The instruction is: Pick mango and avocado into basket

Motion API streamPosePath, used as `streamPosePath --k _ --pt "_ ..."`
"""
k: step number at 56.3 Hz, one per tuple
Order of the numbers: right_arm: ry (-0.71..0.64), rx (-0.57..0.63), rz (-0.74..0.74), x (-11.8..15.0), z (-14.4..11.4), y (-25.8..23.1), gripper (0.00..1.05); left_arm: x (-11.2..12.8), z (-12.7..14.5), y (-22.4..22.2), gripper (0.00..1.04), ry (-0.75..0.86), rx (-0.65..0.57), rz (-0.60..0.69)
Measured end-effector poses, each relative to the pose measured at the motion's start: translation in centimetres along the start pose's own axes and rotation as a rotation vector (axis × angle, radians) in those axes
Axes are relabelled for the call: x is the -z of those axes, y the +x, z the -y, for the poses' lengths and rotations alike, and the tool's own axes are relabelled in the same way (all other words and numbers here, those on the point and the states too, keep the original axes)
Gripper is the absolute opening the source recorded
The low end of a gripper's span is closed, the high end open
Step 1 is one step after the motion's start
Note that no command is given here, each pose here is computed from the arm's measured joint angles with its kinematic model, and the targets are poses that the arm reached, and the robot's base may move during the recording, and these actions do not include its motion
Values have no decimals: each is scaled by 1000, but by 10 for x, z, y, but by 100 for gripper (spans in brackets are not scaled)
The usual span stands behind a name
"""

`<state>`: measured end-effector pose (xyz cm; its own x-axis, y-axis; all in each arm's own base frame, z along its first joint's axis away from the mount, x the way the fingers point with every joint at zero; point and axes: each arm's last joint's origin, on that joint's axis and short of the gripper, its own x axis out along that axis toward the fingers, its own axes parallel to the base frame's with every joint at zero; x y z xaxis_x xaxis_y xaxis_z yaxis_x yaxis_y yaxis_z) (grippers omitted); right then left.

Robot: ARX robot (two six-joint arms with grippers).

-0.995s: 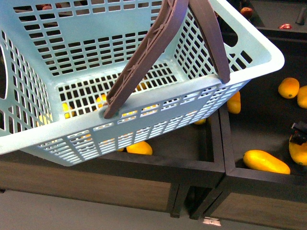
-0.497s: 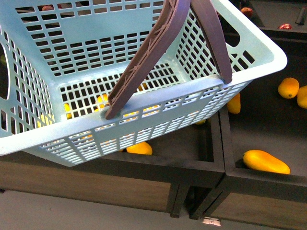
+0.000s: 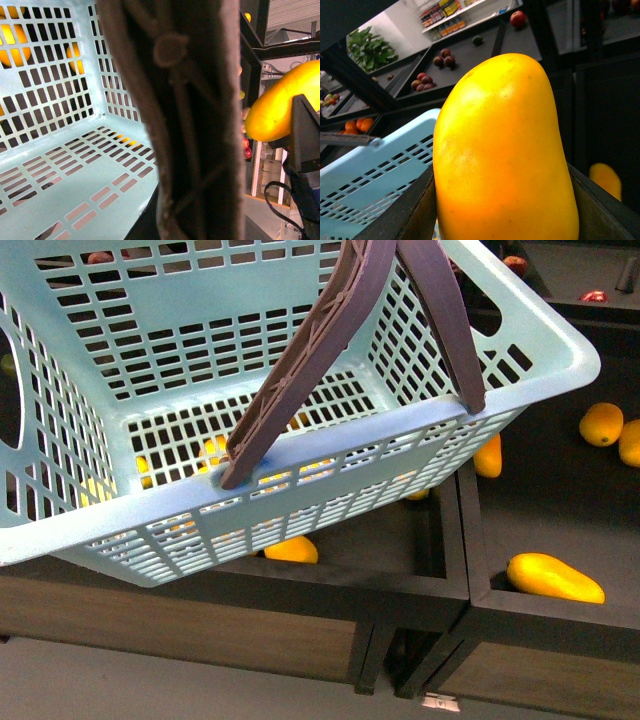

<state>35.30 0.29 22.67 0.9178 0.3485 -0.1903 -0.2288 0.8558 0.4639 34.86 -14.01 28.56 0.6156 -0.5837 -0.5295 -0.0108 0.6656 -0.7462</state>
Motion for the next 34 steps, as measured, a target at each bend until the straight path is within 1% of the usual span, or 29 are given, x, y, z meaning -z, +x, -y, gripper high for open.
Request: streamPosePath --k 10,16,26,34 --pt "-20 -82 -76 27 -40 22 63 0 0 0 6 0 -1 1" --pt "-23 -116 -100 41 -60 33 63 0 0 0 6 0 -1 1" --pt "-58 -161 -142 60 -83 39 64 0 0 0 6 0 -1 1" --pt "-83 -162 -164 69 -91 41 84 0 0 0 6 0 1 -1"
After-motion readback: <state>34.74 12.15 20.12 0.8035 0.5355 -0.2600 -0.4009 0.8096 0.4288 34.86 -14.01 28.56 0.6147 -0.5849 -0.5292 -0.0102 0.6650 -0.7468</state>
